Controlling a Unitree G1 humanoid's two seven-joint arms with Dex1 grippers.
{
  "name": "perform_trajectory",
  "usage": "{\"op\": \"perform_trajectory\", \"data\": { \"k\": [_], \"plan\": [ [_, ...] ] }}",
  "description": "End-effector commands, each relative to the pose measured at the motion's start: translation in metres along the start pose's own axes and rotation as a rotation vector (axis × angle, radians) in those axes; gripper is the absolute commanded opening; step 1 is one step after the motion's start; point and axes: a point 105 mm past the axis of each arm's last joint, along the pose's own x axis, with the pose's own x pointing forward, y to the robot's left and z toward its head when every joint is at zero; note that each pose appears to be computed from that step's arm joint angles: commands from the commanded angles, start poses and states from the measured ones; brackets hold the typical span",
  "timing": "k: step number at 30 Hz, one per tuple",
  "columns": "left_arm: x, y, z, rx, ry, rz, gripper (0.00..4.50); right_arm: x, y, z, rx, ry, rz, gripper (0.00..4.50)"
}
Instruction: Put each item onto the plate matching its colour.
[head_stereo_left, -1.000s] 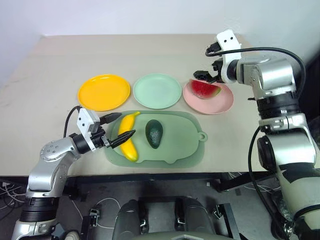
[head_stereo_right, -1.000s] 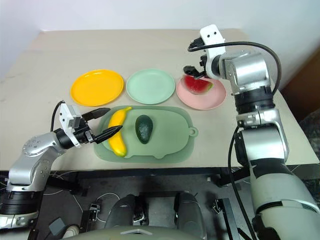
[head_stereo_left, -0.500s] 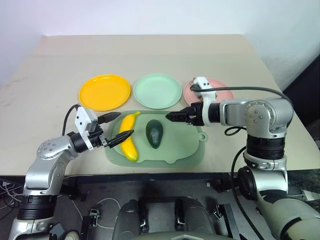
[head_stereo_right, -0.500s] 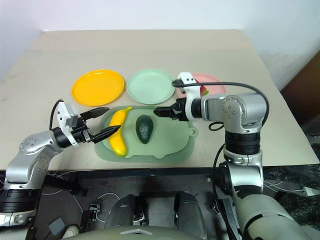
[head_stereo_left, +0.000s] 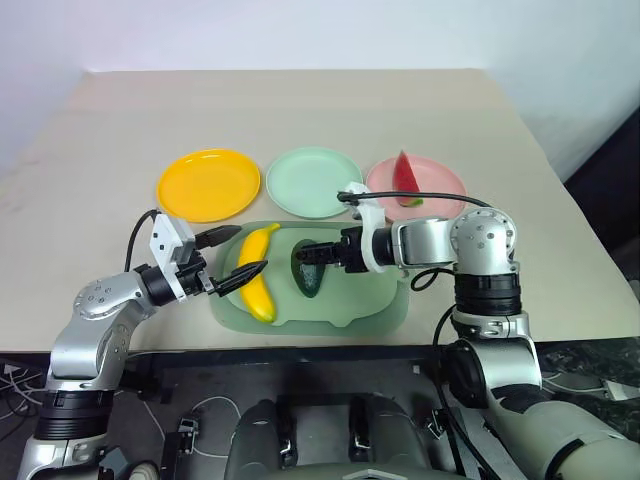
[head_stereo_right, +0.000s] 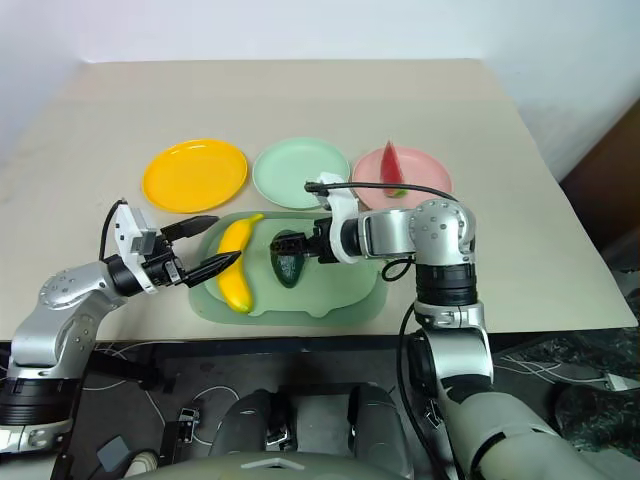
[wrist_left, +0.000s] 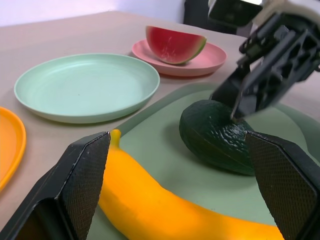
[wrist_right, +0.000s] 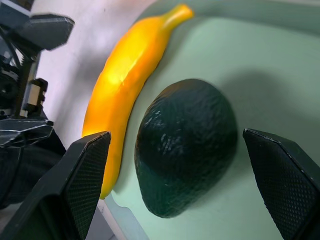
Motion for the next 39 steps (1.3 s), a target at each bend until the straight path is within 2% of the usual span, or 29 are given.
{"op": "perform_trajectory", "data": {
  "k": [1, 8, 12, 13, 20, 22, 27, 32, 39],
  "plan": [
    [-0.001, -0.002, 0.011, 0.03, -0.024, -0.008, 4.5, 0.003, 0.009, 0.003, -0.032, 0.013, 0.003, 4.49],
    [-0.003, 0.0, 0.012, 0.032, -0.021, 0.007, 4.5, 0.012, 0.009, 0.001, -0.084, 0.061, -0.056, 4.49],
    [-0.004, -0.001, 0.012, 0.032, -0.019, 0.013, 4.5, 0.006, 0.012, 0.008, -0.11, 0.028, -0.049, 3.26],
    [-0.005, -0.001, 0.012, 0.032, -0.019, 0.015, 4.5, 0.003, 0.013, 0.012, -0.114, 0.017, -0.044, 3.16],
    [-0.007, 0.001, 0.013, 0.036, -0.02, 0.026, 4.5, -0.03, 0.026, 0.059, -0.159, -0.129, 0.011, 3.16],
    [-0.008, 0.001, 0.013, 0.037, -0.02, 0.029, 4.5, -0.037, 0.021, 0.087, -0.157, -0.214, -0.035, 3.16],
    [-0.008, 0.001, 0.013, 0.043, -0.019, 0.039, 4.5, -0.023, -0.003, 0.125, -0.188, -0.305, -0.15, 3.16],
    [-0.008, 0.001, 0.012, 0.045, -0.017, 0.045, 4.5, 0.005, -0.022, 0.144, -0.265, -0.34, -0.262, 3.16],
    [-0.007, 0.0, 0.013, 0.053, -0.02, 0.052, 4.5, 0.024, -0.039, 0.143, -0.311, -0.37, -0.375, 3.16]
  ]
}}
